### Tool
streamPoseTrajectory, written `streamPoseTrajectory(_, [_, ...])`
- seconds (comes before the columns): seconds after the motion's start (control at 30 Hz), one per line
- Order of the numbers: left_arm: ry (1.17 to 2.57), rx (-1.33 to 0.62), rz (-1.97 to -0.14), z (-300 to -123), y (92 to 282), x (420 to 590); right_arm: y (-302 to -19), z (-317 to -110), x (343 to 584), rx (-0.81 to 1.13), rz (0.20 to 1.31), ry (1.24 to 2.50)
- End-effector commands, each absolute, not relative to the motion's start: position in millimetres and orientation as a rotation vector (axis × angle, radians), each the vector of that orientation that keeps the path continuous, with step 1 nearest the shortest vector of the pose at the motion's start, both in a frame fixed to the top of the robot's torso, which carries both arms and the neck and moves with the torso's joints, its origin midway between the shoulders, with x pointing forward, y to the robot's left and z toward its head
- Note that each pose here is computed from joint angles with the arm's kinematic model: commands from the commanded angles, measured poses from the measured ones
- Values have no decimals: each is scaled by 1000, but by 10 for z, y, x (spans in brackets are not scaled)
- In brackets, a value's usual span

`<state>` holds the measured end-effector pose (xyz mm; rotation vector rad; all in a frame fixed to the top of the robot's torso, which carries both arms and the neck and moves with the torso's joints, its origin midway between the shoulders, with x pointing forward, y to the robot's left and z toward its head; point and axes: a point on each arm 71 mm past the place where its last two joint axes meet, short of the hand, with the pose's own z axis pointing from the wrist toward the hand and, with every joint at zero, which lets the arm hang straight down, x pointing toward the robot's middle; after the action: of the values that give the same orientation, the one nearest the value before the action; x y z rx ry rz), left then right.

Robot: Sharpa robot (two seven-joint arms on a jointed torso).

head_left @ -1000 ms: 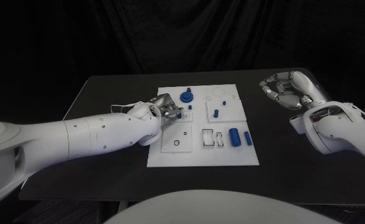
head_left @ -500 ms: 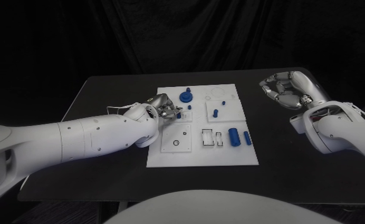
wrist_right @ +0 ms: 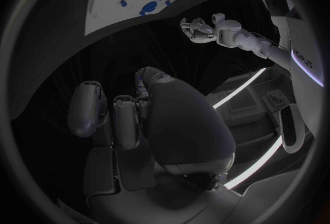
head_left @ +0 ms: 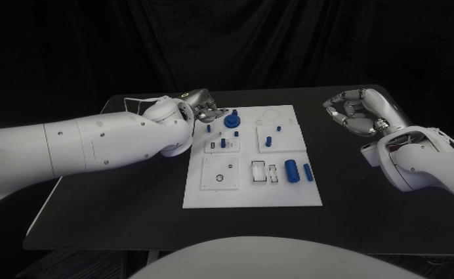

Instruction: Assemble the parts on the task board

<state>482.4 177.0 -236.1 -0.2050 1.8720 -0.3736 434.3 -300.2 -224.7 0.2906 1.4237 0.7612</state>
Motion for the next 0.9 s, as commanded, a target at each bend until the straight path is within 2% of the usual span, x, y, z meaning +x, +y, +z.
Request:
streamPoseTrajectory(0.03, [2172, -129, -308, -2403, 1735, 4841, -3005, -2259, 4345, 299, 752, 1430])
streamPoseTrajectory(0.2, [2324, -34, -246, -2291, 1684, 5008, -3017, -2259, 4344, 301, 749, 1431])
streamPoseTrajectory(0.37, [2454, 54, -168, -2262, 1629, 5212, -3009, -2260, 4344, 300, 751, 1432])
streamPoseTrajectory(0.57, [2638, -6, -126, -2299, 1566, 5442, -2993, -2258, 4338, 301, 756, 1434])
streamPoseTrajectory(0.73, [2675, -52, -112, -2345, 1517, 5548, -2984, -2254, 4330, 301, 759, 1433])
streamPoseTrajectory(0.9, [2692, -79, -106, -2435, 1471, 5585, -2965, -2254, 4331, 300, 764, 1434])
